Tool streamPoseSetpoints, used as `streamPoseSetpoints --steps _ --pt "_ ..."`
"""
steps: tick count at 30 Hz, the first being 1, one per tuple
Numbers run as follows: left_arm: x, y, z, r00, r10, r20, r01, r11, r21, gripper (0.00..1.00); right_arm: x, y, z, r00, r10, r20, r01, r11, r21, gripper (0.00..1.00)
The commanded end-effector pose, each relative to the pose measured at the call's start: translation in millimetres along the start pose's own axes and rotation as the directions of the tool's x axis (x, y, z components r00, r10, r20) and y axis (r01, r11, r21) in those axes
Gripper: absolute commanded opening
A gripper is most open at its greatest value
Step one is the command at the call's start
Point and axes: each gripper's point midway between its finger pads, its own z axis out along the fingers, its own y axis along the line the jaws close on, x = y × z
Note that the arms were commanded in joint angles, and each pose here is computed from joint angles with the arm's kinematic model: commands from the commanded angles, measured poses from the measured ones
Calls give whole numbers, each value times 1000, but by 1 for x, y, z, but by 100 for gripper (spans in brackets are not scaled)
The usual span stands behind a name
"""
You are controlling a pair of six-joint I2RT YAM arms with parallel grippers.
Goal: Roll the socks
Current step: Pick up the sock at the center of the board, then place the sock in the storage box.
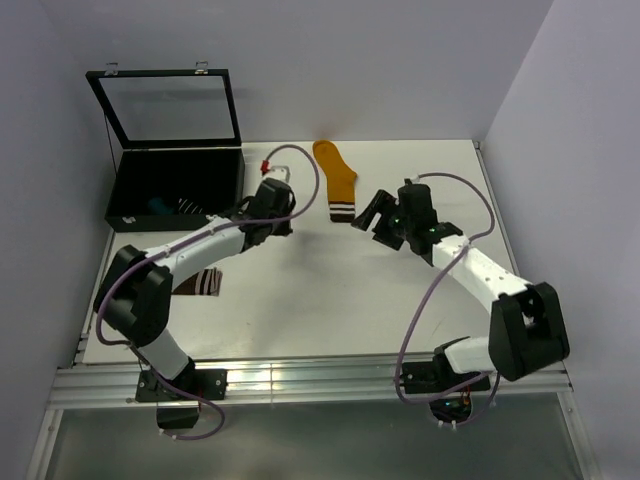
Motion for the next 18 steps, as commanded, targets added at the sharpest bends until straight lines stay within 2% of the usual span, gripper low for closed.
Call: streamPoseSetpoints --steps 1,5,11,18 --pt "-66 24 -31 982 -113 153 125 990 -70 0 -14 1 -26 989 -124 86 125 992 -3 83" --pt "-100 65 -40 962 -175 211 207 969 -138 0 -19 5 -49 973 -188 137 193 981 -22 83" --pt "-129 125 -38 922 -280 269 346 906 -243 0 -5 -6 -48 972 -212 99 215 976 -19 83" --pt "-145 177 -3 878 -379 291 458 842 -285 0 7 -15 -40 975 -216 40 217 976 -10 83"
